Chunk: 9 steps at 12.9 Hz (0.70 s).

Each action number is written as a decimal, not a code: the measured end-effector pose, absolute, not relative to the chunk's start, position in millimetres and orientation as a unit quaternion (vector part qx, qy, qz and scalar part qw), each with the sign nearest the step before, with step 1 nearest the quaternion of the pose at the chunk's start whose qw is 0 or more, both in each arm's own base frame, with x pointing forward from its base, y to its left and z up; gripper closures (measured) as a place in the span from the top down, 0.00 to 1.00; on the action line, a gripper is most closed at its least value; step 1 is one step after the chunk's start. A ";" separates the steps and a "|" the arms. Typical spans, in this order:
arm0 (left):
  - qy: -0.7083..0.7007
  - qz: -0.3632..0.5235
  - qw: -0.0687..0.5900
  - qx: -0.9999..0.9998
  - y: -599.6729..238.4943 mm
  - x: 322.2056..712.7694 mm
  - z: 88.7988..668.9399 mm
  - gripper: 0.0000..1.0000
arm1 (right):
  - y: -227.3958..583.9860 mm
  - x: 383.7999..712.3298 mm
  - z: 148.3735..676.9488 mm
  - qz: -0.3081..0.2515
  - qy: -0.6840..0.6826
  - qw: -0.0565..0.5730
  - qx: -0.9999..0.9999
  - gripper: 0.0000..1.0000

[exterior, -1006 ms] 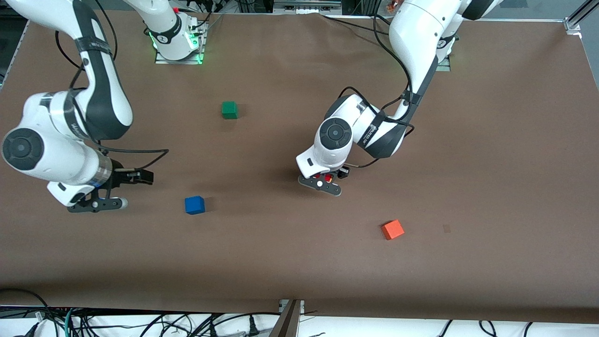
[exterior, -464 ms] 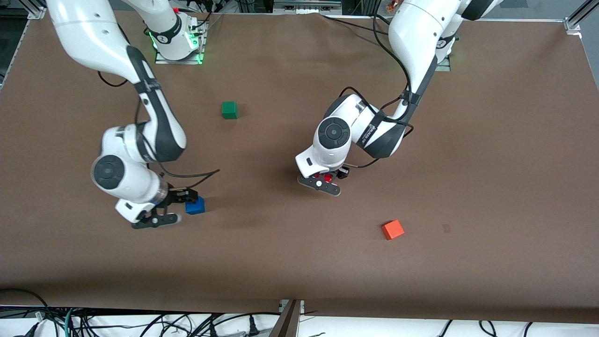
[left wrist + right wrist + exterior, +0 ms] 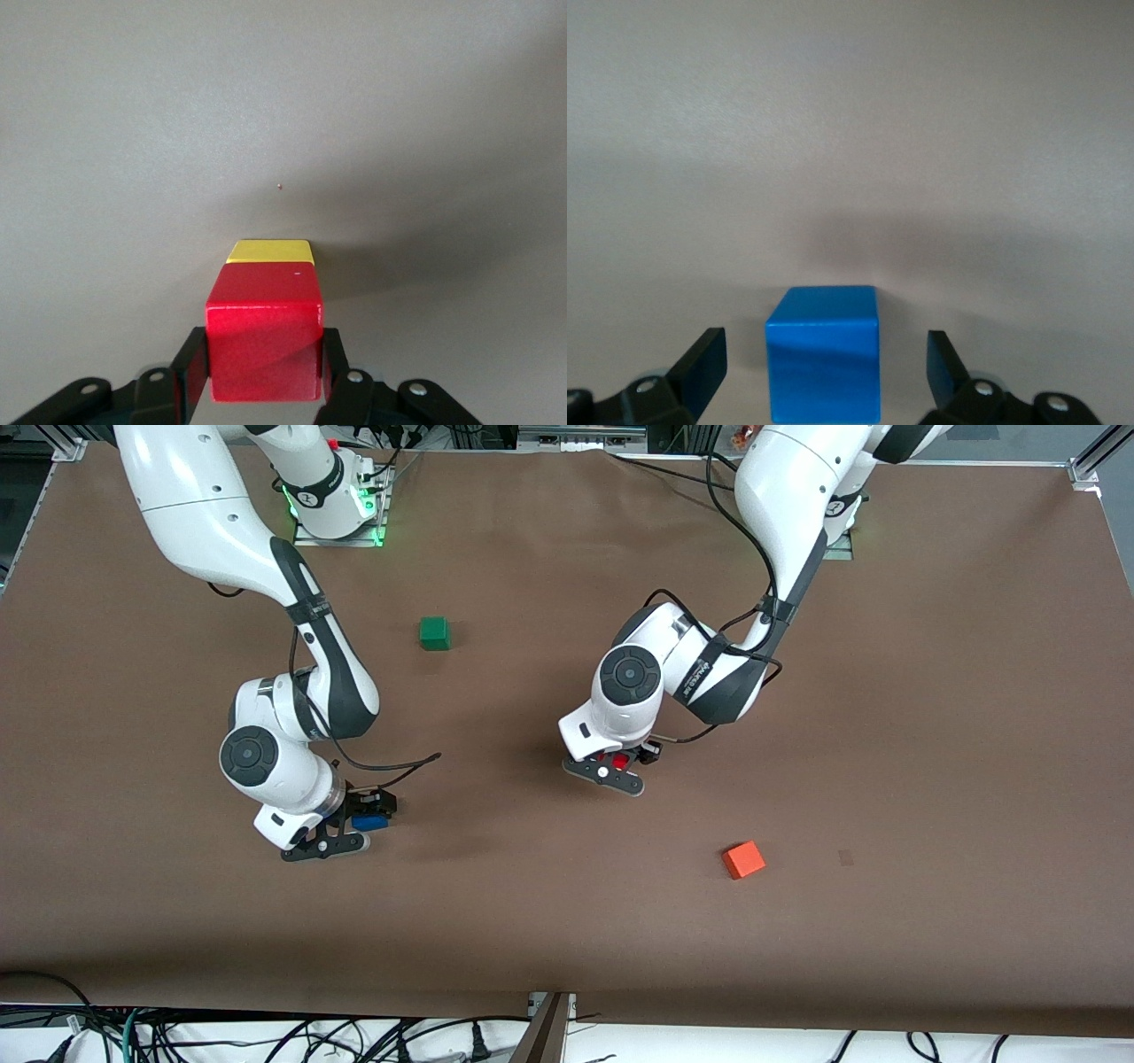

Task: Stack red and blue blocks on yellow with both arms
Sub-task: 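Open the left gripper on the stack while the right gripper grasps the blue cube, then lift the blue cube with the right gripper while the left gripper withdraws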

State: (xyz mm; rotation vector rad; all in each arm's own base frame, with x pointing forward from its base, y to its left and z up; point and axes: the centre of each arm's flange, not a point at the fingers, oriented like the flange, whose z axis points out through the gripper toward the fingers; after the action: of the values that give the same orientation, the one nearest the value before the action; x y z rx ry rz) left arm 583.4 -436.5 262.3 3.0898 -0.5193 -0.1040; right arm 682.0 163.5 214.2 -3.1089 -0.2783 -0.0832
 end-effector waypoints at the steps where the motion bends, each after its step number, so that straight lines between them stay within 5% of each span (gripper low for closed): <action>1: -0.166 -0.033 0.003 0.986 -436.5 583.4 262.2 0.55 | 162.5 678.9 208.7 -0.027 -0.089 0.009 -0.996 0.99; 6: -0.162 -0.034 0.000 0.986 -436.0 595.4 273.0 0.99 | 158.4 676.9 204.5 -0.025 -0.086 0.008 -0.996 0.83; 9: -0.129 -0.043 -0.007 0.991 -401.7 631.4 333.1 1.00 | 158.1 676.9 204.6 -0.025 -0.085 0.008 -0.996 0.68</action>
State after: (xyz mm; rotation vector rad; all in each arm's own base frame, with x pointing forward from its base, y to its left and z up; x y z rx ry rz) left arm 631.4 -401.7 333.1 3.1269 -0.4086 -0.1352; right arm 676.9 158.1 204.6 -3.1124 -0.2651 -0.0779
